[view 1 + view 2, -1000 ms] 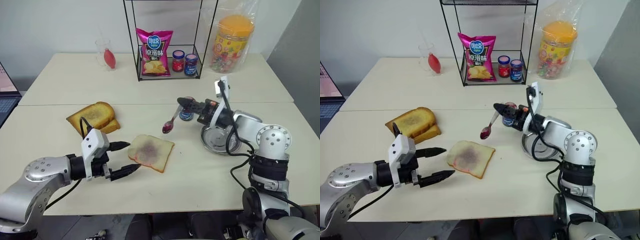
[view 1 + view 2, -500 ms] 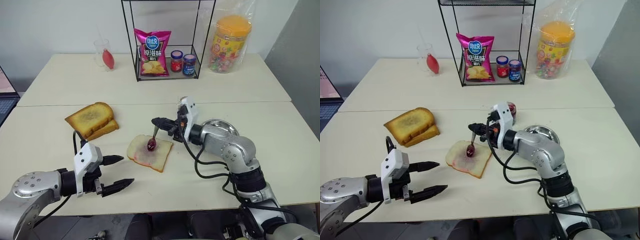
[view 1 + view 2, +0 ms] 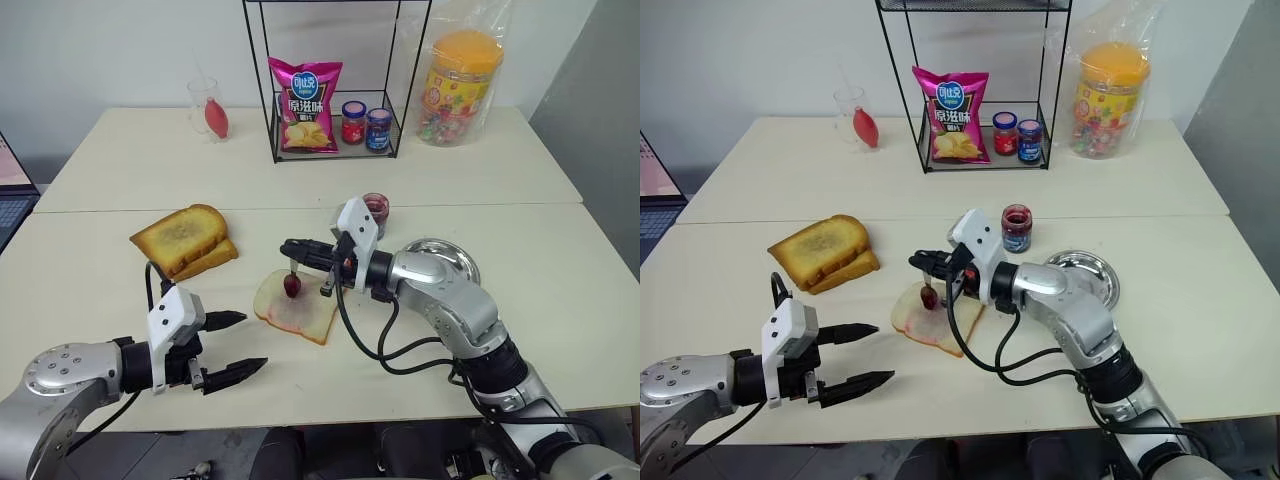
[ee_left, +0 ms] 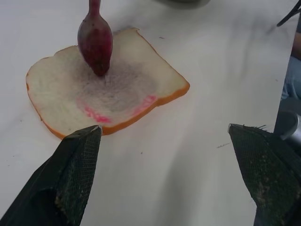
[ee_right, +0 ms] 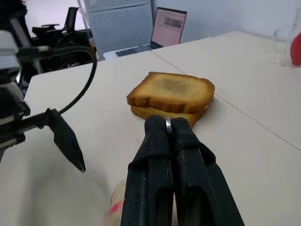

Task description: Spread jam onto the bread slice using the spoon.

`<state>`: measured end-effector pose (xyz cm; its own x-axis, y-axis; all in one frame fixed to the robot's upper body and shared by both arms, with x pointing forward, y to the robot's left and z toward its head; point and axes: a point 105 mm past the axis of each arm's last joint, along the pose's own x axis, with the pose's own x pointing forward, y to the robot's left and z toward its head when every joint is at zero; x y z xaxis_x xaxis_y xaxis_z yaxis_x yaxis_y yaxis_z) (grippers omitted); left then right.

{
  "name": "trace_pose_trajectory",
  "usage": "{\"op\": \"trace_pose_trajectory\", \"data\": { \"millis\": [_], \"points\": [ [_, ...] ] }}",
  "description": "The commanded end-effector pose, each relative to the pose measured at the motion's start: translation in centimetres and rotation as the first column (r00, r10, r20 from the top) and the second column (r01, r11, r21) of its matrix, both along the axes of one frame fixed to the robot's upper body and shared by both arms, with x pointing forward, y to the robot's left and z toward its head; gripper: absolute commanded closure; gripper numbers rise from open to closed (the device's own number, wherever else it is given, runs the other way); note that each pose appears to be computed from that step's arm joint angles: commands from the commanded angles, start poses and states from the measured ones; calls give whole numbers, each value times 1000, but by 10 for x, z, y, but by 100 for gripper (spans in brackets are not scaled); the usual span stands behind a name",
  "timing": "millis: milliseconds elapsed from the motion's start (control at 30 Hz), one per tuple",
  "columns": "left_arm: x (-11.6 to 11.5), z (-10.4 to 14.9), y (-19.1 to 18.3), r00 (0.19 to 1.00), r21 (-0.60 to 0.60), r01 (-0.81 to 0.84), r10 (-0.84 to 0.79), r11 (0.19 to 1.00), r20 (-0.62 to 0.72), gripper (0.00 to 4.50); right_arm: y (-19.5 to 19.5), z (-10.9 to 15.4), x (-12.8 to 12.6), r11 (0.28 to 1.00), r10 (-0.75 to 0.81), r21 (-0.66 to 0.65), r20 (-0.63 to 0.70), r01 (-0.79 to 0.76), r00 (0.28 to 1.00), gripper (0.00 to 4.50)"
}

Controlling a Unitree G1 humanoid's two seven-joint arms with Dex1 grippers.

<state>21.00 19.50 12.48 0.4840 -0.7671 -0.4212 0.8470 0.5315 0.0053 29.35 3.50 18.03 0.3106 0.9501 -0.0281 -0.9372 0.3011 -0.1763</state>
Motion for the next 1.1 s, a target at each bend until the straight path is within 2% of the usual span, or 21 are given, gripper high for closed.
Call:
{"op": "trace_pose_trajectory", "data": {
  "millis": [33, 433, 567, 733, 800, 933, 1033, 1100],
  "points": [
    [0, 9, -2, 998, 19, 30, -31, 999, 46, 0, 6, 21, -11, 998, 61, 22, 138, -65, 989, 446],
    [1, 9, -1, 999, 25, 25, -27, 999, 45, 0, -1, 33, -14, 996, 93, -10, 256, -93, 962, 446],
    [2, 9, -1, 999, 26, 27, -28, 999, 45, 0, -2, 29, -13, 994, 106, -32, 264, -101, 959, 446],
    [1, 8, -1, 999, 26, 26, -28, 999, 45, 0, -7, 39, -4, 997, 71, 5, 240, -74, 968, 446],
    [1, 8, -2, 999, 26, 28, -29, 999, 46, 0, -11, 44, 0, 996, 45, 63, 153, -56, 987, 446],
    [2, 7, -2, 998, 27, 29, -30, 999, 47, 0, -14, 39, 2, 993, 36, 110, -18, -34, 999, 446],
    [3, 7, -1, 998, 25, 27, -29, 999, 47, 0, -20, 25, 7, 984, 34, 177, -232, 8, 972, 446],
    [3, 8, 0, 998, 24, 28, -29, 999, 47, 0, -23, 19, 11, 976, 20, 210, -320, 50, 947, 446]
  ]
}}
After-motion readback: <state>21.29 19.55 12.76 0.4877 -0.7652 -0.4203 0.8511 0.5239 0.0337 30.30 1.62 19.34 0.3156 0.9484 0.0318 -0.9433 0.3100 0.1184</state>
